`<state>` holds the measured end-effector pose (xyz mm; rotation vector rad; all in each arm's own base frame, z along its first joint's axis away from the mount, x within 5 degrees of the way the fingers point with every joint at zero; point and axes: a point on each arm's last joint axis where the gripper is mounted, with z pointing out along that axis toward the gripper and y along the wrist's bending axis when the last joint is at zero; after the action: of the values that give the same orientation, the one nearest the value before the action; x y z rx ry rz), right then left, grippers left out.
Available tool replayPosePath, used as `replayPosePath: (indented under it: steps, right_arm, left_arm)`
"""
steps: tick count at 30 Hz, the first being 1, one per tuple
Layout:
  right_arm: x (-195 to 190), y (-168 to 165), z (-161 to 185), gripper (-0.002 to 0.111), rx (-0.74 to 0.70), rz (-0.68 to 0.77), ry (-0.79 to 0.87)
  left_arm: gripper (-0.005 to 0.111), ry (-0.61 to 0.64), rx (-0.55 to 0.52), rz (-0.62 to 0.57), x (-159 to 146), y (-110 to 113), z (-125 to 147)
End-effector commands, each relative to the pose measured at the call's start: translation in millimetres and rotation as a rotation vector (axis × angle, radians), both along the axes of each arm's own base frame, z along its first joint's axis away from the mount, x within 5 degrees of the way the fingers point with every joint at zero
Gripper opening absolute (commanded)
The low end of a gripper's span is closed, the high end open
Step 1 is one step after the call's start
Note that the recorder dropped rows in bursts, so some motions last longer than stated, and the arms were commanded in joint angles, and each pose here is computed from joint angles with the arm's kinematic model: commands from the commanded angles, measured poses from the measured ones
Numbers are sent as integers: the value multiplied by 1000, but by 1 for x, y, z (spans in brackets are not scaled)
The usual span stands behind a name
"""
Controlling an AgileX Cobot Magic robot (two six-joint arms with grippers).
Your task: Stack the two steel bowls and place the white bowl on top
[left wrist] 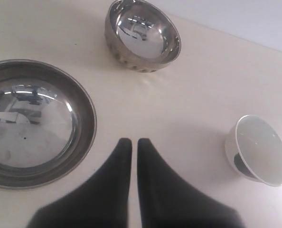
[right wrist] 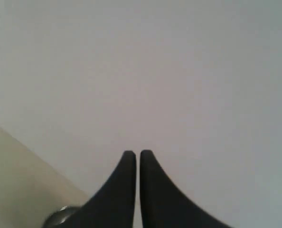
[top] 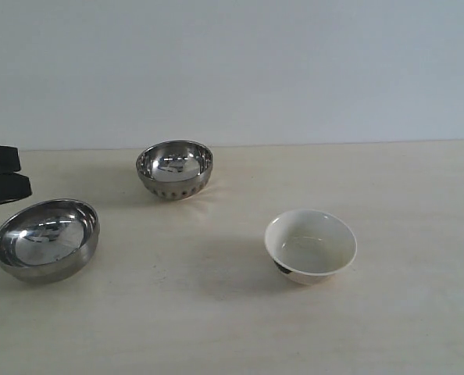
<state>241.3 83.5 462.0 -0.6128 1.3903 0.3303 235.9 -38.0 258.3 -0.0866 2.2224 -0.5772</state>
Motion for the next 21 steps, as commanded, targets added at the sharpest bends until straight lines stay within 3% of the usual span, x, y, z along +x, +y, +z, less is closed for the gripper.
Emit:
replayPosePath:
  steps: [1,5,9,11,16,18,21]
  right_arm:
    - [-22,-21,43,0,284,-152,-36]
    - [-31,-33,59,0,684,-168,64]
    - [-30,-38,62,0,1167,-68,257]
    - [-29,-39,61,0,1306,-40,320]
    - [-26,-49,56,0,1813,25,568]
    - [-26,-54,59,0,1940,98,600]
    - [-27,-63,64,0,1985,159,544]
  left_arm:
    - [4,-12,13,-1,1,1,1]
    - [4,-15,16,4,2,1,1]
    - [4,-1,4,-25,0,-1,1]
    - [4,5,2,-45,-1,-3,1]
    - [4,11,7,-55,-2,-3,-2]
    - [4,15,4,-60,-3,-4,-2]
    - [4,18,4,-72,-4,-4,-3]
